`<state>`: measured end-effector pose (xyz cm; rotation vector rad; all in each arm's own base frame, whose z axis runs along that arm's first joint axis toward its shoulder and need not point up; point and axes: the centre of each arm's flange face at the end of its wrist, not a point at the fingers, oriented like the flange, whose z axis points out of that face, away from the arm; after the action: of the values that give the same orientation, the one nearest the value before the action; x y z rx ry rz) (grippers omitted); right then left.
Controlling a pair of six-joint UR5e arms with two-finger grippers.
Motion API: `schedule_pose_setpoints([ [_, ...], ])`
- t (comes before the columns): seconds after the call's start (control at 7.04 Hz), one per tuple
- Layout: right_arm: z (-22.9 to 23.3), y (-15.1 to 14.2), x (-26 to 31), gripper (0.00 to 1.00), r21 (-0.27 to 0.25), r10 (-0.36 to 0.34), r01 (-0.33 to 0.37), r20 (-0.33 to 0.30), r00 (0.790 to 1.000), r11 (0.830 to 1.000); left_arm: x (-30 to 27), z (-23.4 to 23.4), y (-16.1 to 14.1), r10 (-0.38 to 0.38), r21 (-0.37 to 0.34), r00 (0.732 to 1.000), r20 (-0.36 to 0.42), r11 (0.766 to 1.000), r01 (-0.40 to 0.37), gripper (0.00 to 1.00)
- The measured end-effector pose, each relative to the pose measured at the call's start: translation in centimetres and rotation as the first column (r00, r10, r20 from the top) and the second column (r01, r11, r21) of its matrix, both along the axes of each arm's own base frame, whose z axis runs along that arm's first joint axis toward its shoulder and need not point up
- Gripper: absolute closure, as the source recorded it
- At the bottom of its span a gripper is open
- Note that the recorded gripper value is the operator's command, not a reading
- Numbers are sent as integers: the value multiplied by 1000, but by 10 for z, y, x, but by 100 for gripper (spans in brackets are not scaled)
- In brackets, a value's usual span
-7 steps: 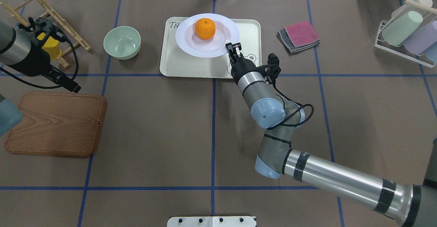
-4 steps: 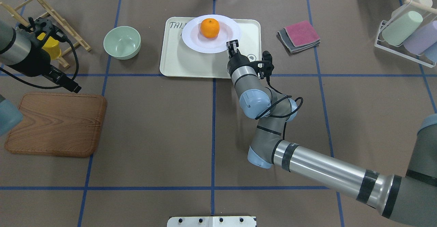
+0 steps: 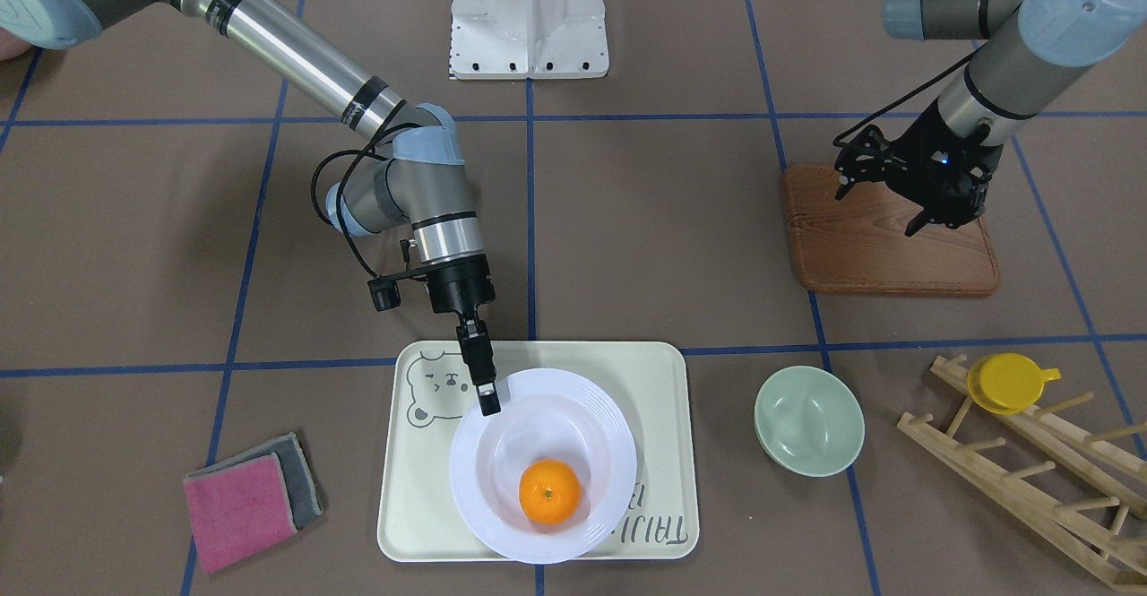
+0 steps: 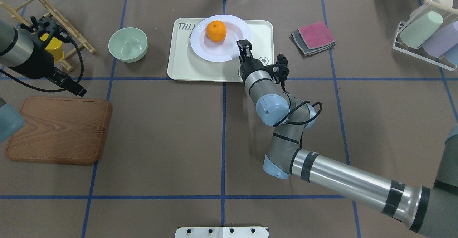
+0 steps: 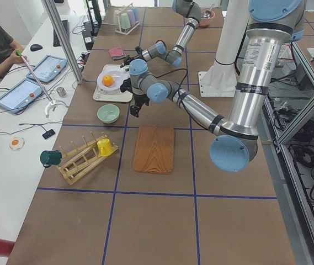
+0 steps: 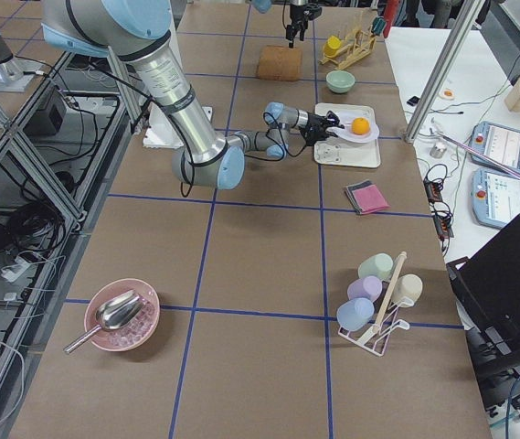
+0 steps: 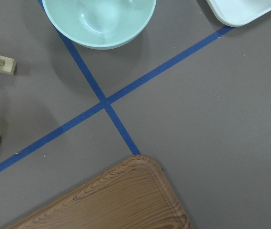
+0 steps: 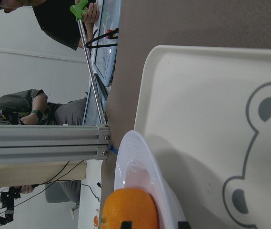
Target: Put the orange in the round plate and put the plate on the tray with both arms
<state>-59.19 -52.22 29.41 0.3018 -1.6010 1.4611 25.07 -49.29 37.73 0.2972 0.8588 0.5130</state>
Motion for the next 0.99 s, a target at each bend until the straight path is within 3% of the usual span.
schedule_pose_setpoints([
  [0.43, -7, 58, 56, 1, 92, -73, 71, 25, 997, 993, 0, -3, 0, -9, -7, 1000, -4, 1000, 9, 1],
  [0.57, -6, 83, 73, 1, 129, -104, 103, 2, 995, 986, 0, -3, 0, -10, -7, 1000, -4, 1000, 10, 1],
  [0.71, -6, 102, 85, 1, 190, -157, 169, -80, 984, 967, 0, -2, -1, -11, -8, 1000, -2, 1000, 11, 1],
  [0.85, -8, 112, 95, 1, 273, -216, 274, -224, 950, 922, 0, -1, -1, -10, -6, 1000, 2, 1000, 10, 1],
  [0.99, 8, 112, 113, 1, 331, -262, 402, -396, 880, 853, -3, 2, -3, -14, -3, 1000, 9, 1000, 14, 1],
])
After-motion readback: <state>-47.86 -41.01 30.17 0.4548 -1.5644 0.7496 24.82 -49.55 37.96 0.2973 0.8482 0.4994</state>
